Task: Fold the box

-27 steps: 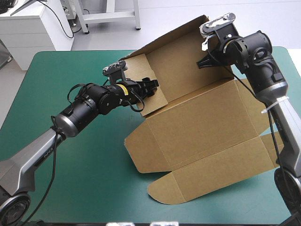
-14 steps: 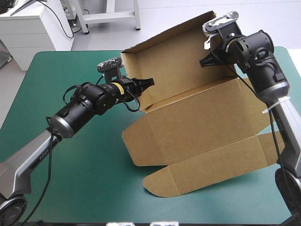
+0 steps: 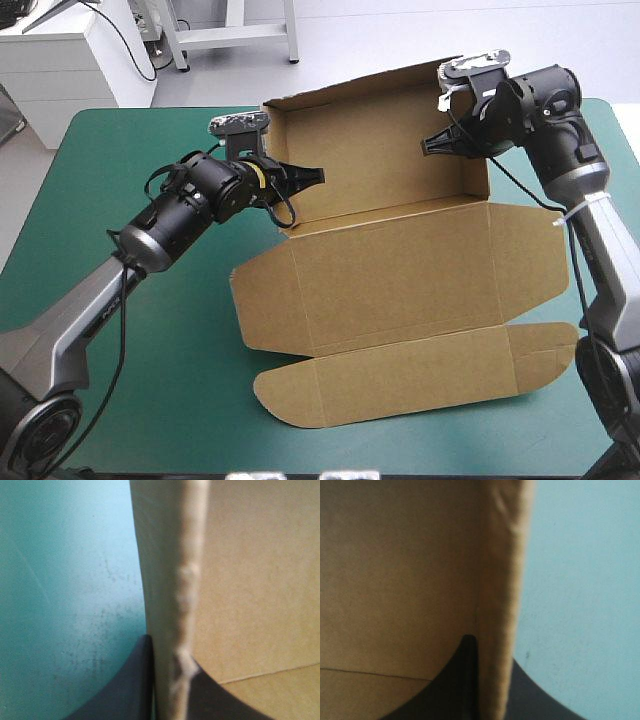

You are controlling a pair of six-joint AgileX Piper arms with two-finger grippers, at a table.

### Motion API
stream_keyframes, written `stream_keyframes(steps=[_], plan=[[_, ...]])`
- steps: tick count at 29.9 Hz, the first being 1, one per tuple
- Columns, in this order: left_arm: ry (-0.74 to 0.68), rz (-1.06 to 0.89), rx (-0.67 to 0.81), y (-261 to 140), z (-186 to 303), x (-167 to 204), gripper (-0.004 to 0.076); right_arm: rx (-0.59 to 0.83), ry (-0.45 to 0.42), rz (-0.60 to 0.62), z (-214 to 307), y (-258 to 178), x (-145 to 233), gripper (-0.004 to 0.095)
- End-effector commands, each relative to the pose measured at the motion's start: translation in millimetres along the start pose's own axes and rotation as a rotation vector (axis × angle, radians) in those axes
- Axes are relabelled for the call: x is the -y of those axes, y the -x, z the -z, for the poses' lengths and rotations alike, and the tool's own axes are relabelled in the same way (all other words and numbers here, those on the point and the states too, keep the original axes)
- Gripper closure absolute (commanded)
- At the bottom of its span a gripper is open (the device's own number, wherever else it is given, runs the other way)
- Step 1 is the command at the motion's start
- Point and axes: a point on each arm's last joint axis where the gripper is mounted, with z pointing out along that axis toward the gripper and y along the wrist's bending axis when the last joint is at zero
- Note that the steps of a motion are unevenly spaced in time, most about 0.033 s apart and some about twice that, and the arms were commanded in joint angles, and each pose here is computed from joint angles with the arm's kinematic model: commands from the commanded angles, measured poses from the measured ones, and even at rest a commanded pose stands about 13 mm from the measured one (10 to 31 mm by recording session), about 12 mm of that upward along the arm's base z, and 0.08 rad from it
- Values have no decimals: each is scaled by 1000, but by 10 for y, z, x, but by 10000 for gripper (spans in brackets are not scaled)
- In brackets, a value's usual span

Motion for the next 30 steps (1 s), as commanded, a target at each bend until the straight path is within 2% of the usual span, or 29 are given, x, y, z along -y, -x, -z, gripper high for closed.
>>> stream_keyframes(steps=[1,5,8,14,22,30], plan=[[-23,-77,55,218,138,126,731,0,-4,5,51,20,53,929],[49,-122,-45,220,-106,149,731,-56,76,-27,-196,12,-18,929],[101,-159,-125,181,-296,147,731,-115,105,-44,-373,-62,-34,929],[177,-200,-259,73,-637,93,731,-274,104,-40,-769,-377,-69,929],[254,-143,-444,-63,-926,-147,731,-332,125,-53,-1017,-577,-119,929],[226,-204,-474,-66,-948,-177,731,-380,139,-54,-1167,-625,-146,929]])
